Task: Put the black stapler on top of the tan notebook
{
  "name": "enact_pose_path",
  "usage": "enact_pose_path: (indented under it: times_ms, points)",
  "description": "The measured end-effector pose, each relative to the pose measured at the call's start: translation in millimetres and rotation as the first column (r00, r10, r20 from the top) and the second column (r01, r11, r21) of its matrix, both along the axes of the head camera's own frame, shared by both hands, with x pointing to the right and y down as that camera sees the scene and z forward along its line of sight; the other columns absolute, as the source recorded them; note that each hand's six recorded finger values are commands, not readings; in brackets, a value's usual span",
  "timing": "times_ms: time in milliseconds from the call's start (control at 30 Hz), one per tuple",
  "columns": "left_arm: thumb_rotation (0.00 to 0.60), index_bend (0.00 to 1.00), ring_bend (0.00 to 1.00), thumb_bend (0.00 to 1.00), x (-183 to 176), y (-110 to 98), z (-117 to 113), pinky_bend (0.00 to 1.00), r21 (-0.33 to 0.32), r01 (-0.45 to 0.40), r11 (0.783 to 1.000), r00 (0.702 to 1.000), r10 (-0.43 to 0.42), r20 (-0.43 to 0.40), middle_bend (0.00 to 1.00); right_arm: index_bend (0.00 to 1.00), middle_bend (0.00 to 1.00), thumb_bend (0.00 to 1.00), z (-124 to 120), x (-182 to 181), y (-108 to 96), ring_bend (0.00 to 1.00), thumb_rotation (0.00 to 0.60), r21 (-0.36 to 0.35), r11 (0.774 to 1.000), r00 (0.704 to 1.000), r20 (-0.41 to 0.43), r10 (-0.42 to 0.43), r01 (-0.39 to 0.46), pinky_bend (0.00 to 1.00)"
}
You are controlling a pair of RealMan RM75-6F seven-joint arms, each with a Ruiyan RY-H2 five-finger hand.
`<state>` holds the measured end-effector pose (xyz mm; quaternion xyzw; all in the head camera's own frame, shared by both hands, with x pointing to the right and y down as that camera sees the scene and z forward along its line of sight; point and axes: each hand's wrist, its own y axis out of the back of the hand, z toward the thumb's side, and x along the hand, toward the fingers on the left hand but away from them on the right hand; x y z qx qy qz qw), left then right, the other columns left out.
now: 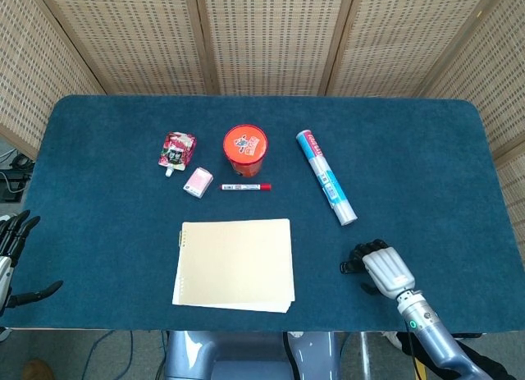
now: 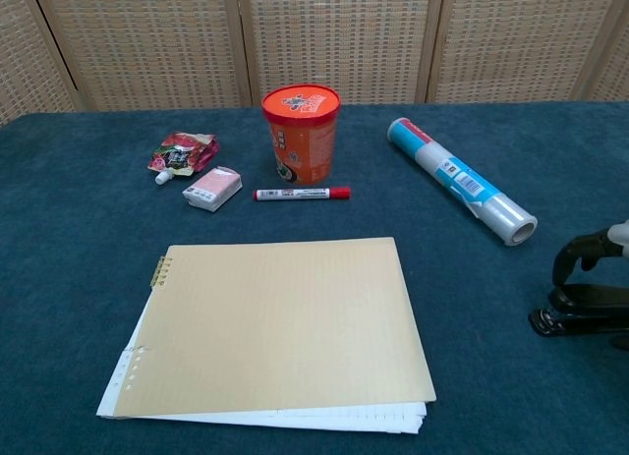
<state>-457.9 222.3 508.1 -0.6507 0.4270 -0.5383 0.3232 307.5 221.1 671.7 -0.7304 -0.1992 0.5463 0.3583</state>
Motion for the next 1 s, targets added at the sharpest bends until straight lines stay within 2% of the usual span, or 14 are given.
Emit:
enact_pose_path:
  times_ms: [533, 633, 867, 1000]
  points:
    - [0.600, 0.00, 0.00, 0.00, -1, 0, 0, 0.00, -0.003, 0.002, 1.000, 1.000, -0.002, 0.000, 0.00, 0.46, 0.47, 0.40, 31, 9, -1, 0.40, 0.600, 0.003, 1.000, 0.997, -0.072, 0.011, -0.011, 0.29]
    - [0.600, 0.00, 0.00, 0.00, -1, 0, 1, 0.00, -0.005, 0.000, 1.000, 1.000, 0.000, 0.001, 0.00, 0.50, 0.50, 0.40, 35, 10, 1, 0.43, 0.600, 0.003, 1.000, 0.997, -0.079, 0.006, -0.006, 0.32]
    - [0.600, 0.00, 0.00, 0.00, -1, 0, 3, 0.00, -0.009, 0.002, 1.000, 1.000, -0.002, 0.005, 0.00, 0.57, 0.57, 0.56, 42, 10, 4, 0.51, 0.600, 0.029, 0.999, 0.994, -0.099, -0.038, 0.041, 0.41]
    - [0.600, 0.00, 0.00, 0.00, -1, 0, 3, 0.00, -0.010, 0.004, 1.000, 1.000, -0.004, 0.005, 0.00, 0.60, 0.59, 0.56, 40, 6, 2, 0.53, 0.600, 0.065, 0.995, 0.992, -0.101, -0.070, 0.077, 0.42]
